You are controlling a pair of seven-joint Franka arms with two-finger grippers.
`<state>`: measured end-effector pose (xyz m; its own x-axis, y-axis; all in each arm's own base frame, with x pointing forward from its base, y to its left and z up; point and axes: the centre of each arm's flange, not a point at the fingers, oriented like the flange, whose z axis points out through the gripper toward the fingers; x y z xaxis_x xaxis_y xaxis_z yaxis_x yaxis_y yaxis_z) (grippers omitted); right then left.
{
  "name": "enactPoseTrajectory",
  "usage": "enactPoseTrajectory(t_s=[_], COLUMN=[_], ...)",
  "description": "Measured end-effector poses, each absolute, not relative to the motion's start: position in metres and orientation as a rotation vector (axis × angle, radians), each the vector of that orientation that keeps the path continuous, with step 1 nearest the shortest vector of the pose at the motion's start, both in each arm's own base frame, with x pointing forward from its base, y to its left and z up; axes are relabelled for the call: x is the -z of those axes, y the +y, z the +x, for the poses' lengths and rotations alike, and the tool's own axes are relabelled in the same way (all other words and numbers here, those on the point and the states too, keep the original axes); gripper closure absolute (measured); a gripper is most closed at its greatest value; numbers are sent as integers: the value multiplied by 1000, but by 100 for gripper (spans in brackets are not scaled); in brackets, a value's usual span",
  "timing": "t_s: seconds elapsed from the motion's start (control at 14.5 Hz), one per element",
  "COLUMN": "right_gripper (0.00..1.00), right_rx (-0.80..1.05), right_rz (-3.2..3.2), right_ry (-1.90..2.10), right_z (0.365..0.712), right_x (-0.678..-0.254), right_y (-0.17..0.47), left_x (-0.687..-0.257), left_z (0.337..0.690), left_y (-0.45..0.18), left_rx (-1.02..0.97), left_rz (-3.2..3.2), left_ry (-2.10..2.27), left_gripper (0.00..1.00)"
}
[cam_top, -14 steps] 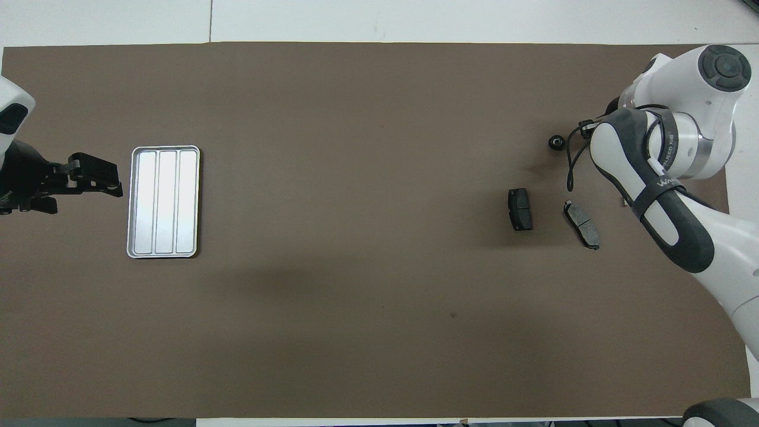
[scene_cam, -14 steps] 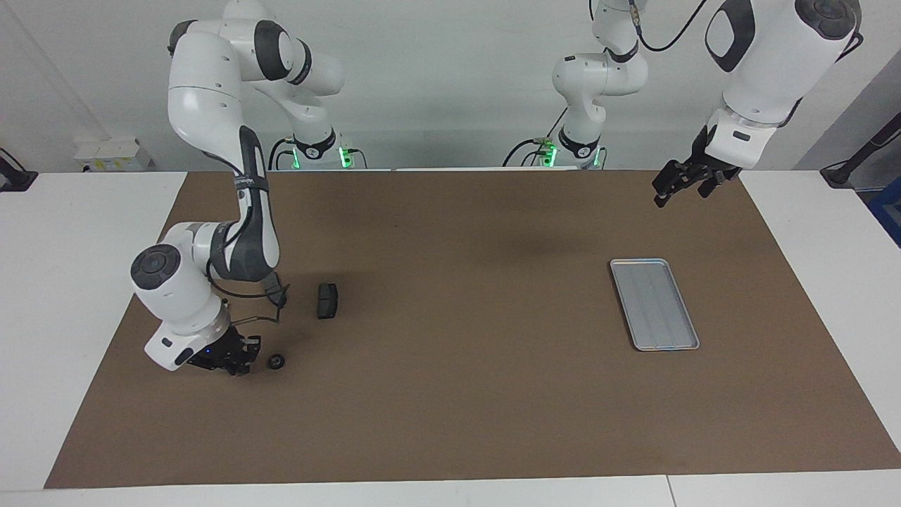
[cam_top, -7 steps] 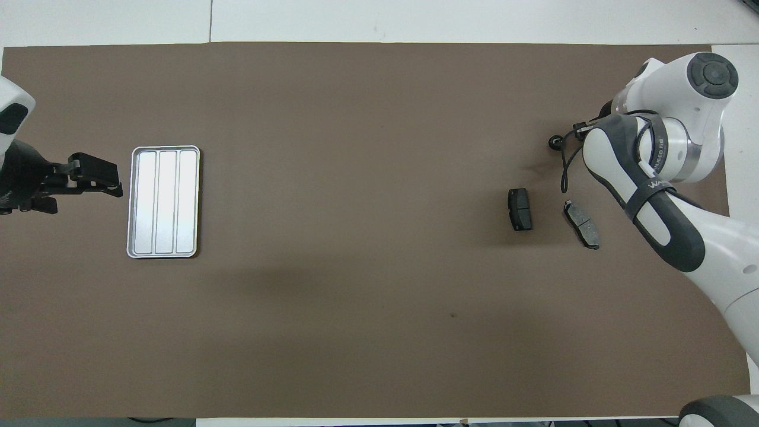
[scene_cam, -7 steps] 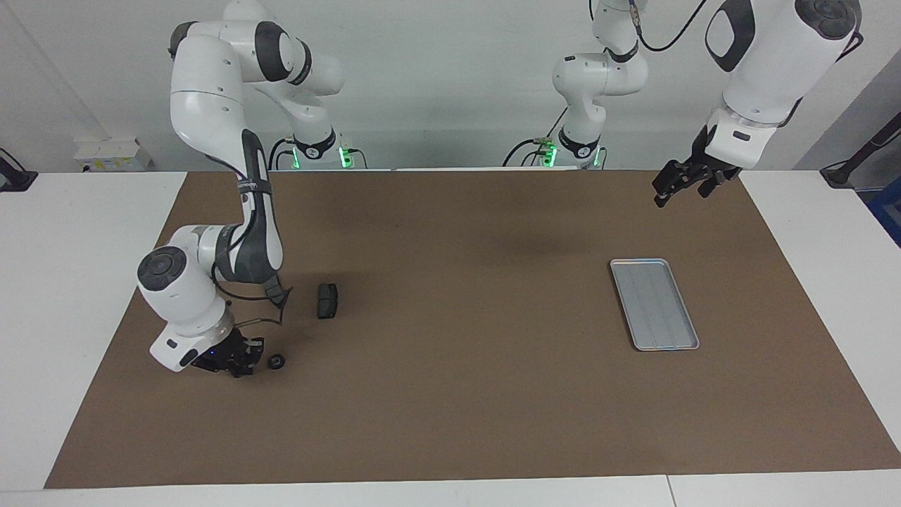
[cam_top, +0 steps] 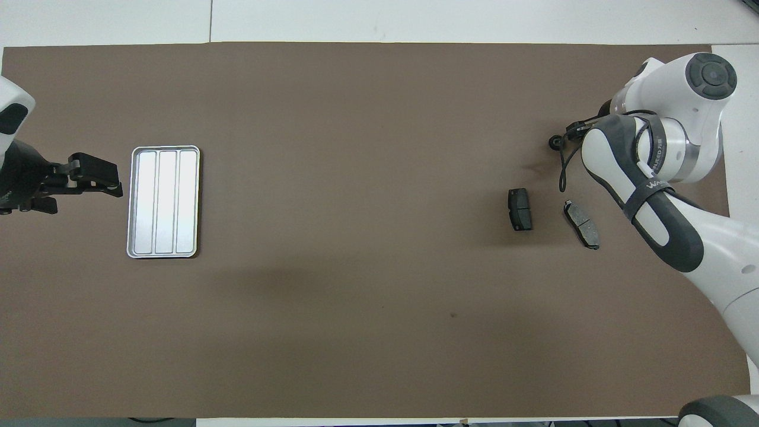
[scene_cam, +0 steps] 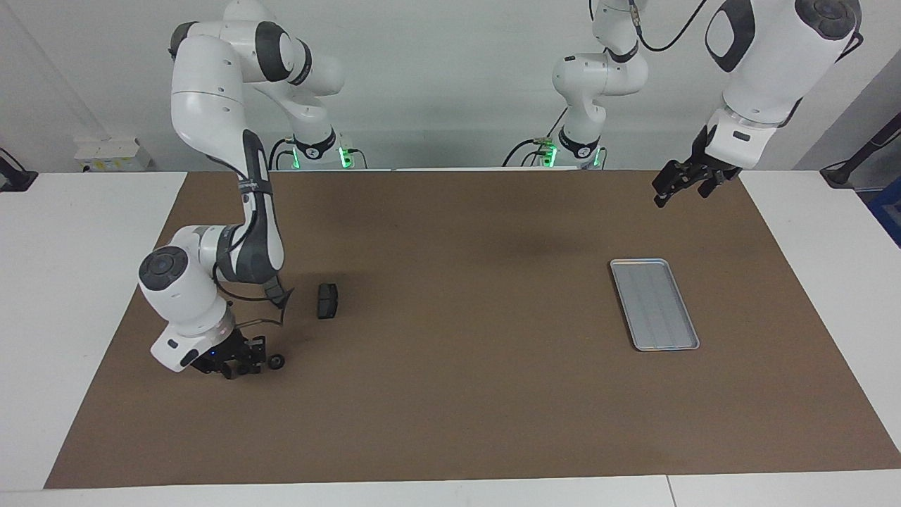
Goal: Place bearing gear from tray to pile
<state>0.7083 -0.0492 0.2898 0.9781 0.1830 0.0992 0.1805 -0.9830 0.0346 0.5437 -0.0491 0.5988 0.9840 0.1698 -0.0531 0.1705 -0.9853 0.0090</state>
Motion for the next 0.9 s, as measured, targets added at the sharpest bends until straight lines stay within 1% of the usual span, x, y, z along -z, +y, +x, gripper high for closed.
enactPoseTrajectory(t_s=[0.07, 0.14, 0.21, 0.34, 0.48, 0.69, 0.9], right_gripper=[15, 4, 0, 0, 0, 0, 0], right_rx=[-172, -184, -189, -174, -169, -190, -206], right_rz=[3098, 3097, 3095, 3094, 3091, 3077, 3070], right_ry=[283, 288, 301, 324, 339, 368, 373], right_z=[709, 709, 709, 704, 692, 668, 642], right_x=[-295, -304, -316, -352, -404, -481, -537], right_y=[-48, -44, -38, -24, -16, -2, 1], left_x=[-599, -599, -599, -599, -599, -599, -599], left_z=[544, 544, 544, 544, 544, 544, 544], left_y=[-49, -49, -49, -49, -49, -49, -49], left_rx=[82, 82, 82, 82, 82, 82, 82], left_rz=[3116, 3116, 3116, 3116, 3116, 3116, 3116], left_ry=[267, 267, 267, 267, 267, 267, 267], left_gripper=[0, 0, 0, 0, 0, 0, 0])
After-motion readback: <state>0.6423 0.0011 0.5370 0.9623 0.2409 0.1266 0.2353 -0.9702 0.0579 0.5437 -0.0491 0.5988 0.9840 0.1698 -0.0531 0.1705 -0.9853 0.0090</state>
